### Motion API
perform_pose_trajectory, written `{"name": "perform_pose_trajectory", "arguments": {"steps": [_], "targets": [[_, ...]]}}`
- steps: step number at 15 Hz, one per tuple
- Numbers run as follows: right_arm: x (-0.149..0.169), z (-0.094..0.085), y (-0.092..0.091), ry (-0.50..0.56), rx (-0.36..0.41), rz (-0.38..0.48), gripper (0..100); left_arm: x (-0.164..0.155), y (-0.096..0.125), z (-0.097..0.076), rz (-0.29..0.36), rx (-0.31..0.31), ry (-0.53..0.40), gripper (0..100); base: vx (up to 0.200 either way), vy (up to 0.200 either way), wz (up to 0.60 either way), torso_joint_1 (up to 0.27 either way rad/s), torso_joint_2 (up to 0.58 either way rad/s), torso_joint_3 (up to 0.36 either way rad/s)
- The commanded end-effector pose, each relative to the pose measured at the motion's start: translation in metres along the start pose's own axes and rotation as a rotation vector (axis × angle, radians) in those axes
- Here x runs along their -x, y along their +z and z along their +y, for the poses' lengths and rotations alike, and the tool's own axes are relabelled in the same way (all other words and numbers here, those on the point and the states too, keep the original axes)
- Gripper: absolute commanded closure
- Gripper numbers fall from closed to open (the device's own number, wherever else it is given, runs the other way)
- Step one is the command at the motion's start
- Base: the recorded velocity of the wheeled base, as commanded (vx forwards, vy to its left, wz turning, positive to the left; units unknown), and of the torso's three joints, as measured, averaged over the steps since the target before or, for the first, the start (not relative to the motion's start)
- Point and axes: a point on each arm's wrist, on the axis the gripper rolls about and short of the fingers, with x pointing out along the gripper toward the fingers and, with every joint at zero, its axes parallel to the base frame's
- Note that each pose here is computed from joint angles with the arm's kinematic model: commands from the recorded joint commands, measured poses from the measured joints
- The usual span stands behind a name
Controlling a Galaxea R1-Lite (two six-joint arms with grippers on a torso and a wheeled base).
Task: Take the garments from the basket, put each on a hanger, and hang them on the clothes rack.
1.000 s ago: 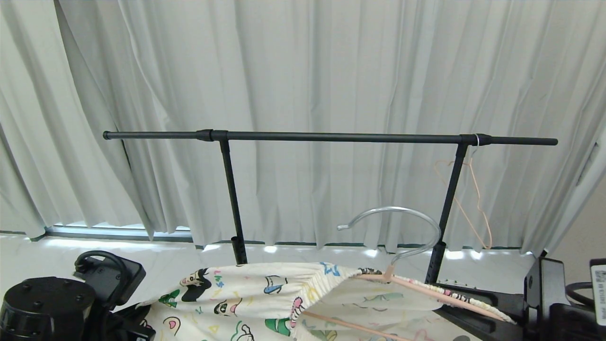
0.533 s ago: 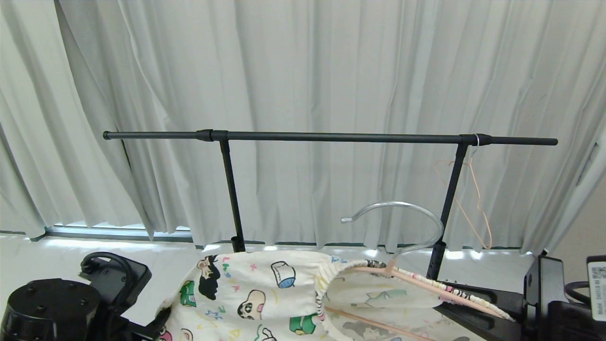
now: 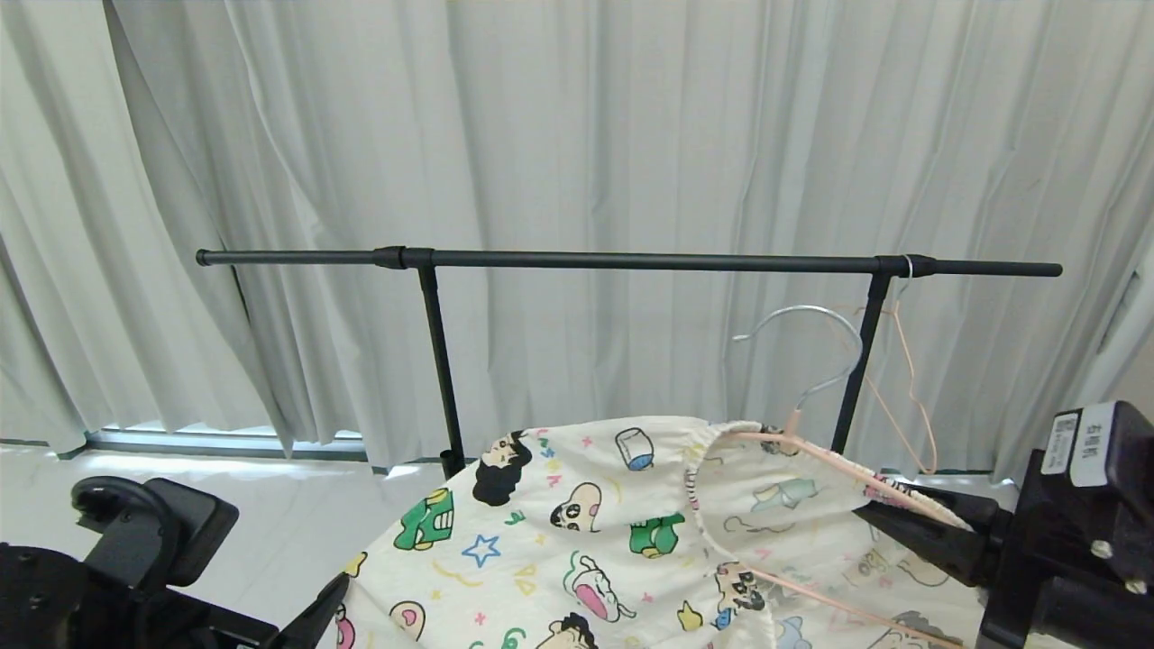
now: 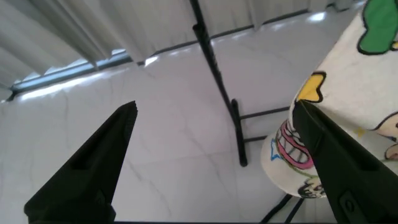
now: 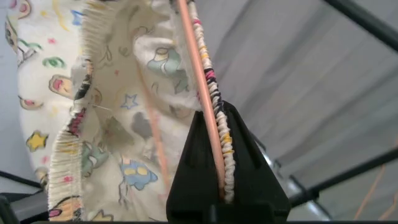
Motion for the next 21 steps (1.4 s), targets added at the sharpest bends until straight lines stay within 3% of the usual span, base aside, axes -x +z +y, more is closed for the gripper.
{"name": "perform_pose_trajectory", "arguments": {"steps": [1, 4, 6, 10, 13, 15, 17, 21], "targets": [[0.0, -0.006, -0.008, -0.04, -0.027, 0.034, 100, 0.016, 0.003, 0.0, -0.098, 0.005, -0.061, 0, 0.0, 0.0, 0.0, 0.0, 0.0, 0.0], [0.0, -0.007, -0.007, -0.071, -0.069, 0.036, 100, 0.027, 0.008, -0.011, -0.164, -0.037, -0.179, 0, 0.0, 0.0, 0.0, 0.0, 0.0, 0.0], [0.001, -0.009, -0.011, -0.139, -0.069, 0.061, 100, 0.027, 0.016, -0.015, -0.182, -0.051, -0.206, 0, 0.0, 0.0, 0.0, 0.0, 0.0, 0.0], [0.002, -0.032, -0.026, -0.353, -0.097, 0.187, 100, 0.019, 0.056, -0.024, -0.209, -0.034, -0.163, 0, 0.0, 0.0, 0.0, 0.0, 0.0, 0.0], [0.005, -0.044, -0.028, -0.427, -0.128, 0.197, 100, 0.01, 0.059, -0.029, -0.182, -0.068, -0.071, 0, 0.0, 0.0, 0.0, 0.0, 0.0, 0.0], [0.004, -0.046, -0.025, -0.442, -0.228, 0.164, 100, 0.01, 0.059, -0.029, -0.182, -0.069, -0.064, 0, 0.0, 0.0, 0.0, 0.0, 0.0, 0.0], [0.003, -0.047, -0.023, -0.449, -0.28, 0.148, 100, 0.01, 0.059, -0.029, -0.183, -0.068, -0.064, 0, 0.0, 0.0, 0.0, 0.0, 0.0, 0.0], [-0.001, -0.048, -0.023, -0.448, -0.295, 0.149, 100, 0.01, 0.059, -0.029, -0.182, -0.067, -0.065, 0, 0.15, 0.0, 0.0, -0.003, 0.0, 0.002]]}}
